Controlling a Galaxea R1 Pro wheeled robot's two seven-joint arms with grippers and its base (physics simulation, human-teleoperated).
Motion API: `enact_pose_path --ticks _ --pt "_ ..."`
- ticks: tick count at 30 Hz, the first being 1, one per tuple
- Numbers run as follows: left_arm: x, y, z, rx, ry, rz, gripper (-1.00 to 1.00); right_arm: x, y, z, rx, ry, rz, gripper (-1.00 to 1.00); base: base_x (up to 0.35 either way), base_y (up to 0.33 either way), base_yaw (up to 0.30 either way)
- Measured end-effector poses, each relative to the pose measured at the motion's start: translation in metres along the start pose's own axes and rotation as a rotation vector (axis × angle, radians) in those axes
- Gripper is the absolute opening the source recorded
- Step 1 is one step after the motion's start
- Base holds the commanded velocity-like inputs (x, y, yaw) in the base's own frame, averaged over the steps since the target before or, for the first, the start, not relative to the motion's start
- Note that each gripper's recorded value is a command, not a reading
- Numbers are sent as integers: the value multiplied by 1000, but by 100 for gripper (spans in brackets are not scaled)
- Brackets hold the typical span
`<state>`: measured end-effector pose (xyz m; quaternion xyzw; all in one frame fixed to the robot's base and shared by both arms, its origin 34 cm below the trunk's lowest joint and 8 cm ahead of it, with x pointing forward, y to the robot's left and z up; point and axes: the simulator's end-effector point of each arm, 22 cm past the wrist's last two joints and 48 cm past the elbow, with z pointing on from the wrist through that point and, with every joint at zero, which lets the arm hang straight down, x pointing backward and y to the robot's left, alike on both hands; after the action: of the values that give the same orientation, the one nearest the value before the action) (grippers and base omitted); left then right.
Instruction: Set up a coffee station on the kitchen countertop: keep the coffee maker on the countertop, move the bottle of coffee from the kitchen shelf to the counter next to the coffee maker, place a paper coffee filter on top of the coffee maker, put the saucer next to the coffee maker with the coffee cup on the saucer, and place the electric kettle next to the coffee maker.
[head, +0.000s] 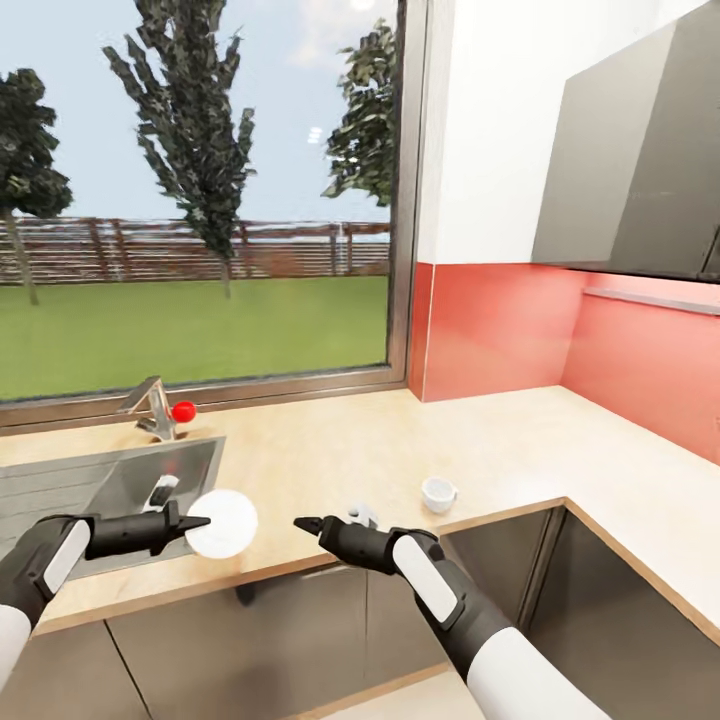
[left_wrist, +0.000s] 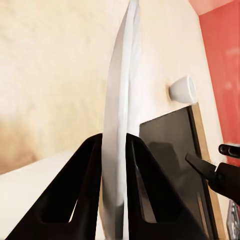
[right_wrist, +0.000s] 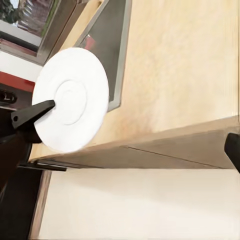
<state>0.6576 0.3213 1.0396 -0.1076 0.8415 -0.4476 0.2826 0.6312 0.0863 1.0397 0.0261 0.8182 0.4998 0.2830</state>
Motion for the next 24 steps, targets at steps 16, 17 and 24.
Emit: enact_pose_path --ticks 16,17,24 --pt "-1 -1 -1 -2 -1 4 -100 38 4 11 11 94 -77 100 -191 -178 0" --pt "-2 -1 -1 -3 -1 4 -100 43 2 11 17 104 -80 100 -47 -23 0" --pt "-7 5 -10 -17 -11 7 -100 129 -95 2 205 265 12 100 -11 -6 0"
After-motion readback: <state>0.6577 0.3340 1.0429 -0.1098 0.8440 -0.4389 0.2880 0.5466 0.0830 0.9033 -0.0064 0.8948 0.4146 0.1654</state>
